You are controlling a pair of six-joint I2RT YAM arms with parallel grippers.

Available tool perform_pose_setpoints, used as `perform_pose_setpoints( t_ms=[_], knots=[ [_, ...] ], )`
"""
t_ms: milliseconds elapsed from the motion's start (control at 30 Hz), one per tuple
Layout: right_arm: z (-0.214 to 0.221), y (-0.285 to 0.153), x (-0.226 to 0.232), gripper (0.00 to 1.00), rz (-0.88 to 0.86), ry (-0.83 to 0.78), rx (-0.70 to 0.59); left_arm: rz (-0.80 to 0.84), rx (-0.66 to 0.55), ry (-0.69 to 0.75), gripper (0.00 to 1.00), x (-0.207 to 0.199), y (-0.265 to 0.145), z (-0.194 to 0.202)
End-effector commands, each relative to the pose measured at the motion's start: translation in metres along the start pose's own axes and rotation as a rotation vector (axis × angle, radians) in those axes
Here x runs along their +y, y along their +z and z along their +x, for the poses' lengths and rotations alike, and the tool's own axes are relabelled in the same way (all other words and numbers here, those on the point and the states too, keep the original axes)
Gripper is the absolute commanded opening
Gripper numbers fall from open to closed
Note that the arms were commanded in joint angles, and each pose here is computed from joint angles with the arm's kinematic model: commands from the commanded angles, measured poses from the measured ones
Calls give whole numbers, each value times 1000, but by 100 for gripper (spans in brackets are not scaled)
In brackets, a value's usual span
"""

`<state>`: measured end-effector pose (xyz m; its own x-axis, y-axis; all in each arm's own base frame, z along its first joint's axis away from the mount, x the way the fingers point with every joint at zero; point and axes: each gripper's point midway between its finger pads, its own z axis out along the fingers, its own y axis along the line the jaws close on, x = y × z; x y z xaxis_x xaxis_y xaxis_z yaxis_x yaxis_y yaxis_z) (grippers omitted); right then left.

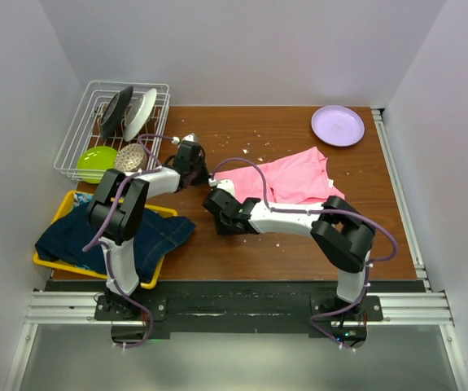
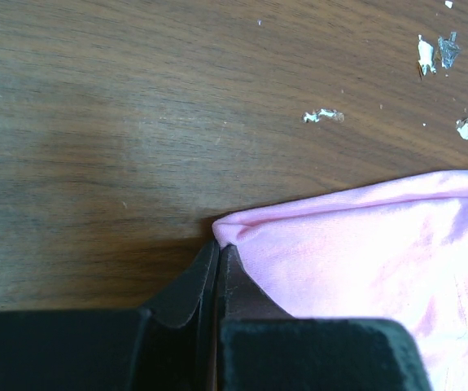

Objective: Fold and stack the mixed laundry pile
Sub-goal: Fold the T-shirt at the center of the board.

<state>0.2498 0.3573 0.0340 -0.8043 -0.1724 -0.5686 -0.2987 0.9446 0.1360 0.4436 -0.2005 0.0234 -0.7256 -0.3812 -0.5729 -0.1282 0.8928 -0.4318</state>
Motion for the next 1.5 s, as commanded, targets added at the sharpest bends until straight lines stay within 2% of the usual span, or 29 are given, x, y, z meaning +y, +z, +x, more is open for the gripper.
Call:
perform_pose_setpoints(
  t_ms=[0, 233, 467, 800, 1067, 1333, 1367, 1467],
  knots=[
    [-2, -7, 5, 5, 1, 9, -32, 8, -21, 3, 0, -4, 0, -12],
    [-25, -33, 4, 22, 18, -23, -106, 22, -19, 9, 0, -9, 0, -15],
    [-43, -41, 8, 24, 36, -47, -146, 24, -19, 12, 0, -9, 1, -15],
    [-22, -17, 16, 25, 81, -110, -81, 27, -11, 17, 0, -9, 2, -13],
    [3, -8, 12, 36, 128, -143, -34, 28, -11, 15, 0, -9, 3, -14],
    [18, 4, 12, 35, 141, -164, 6, 26, -6, 12, 0, -8, 6, -12],
    [20, 6, 11, 33, 150, -170, 12, 27, -9, 11, 0, -8, 6, -13],
    [22, 9, 9, 20, 160, -180, 27, 31, -16, 11, 0, -9, 5, -15]
  ],
)
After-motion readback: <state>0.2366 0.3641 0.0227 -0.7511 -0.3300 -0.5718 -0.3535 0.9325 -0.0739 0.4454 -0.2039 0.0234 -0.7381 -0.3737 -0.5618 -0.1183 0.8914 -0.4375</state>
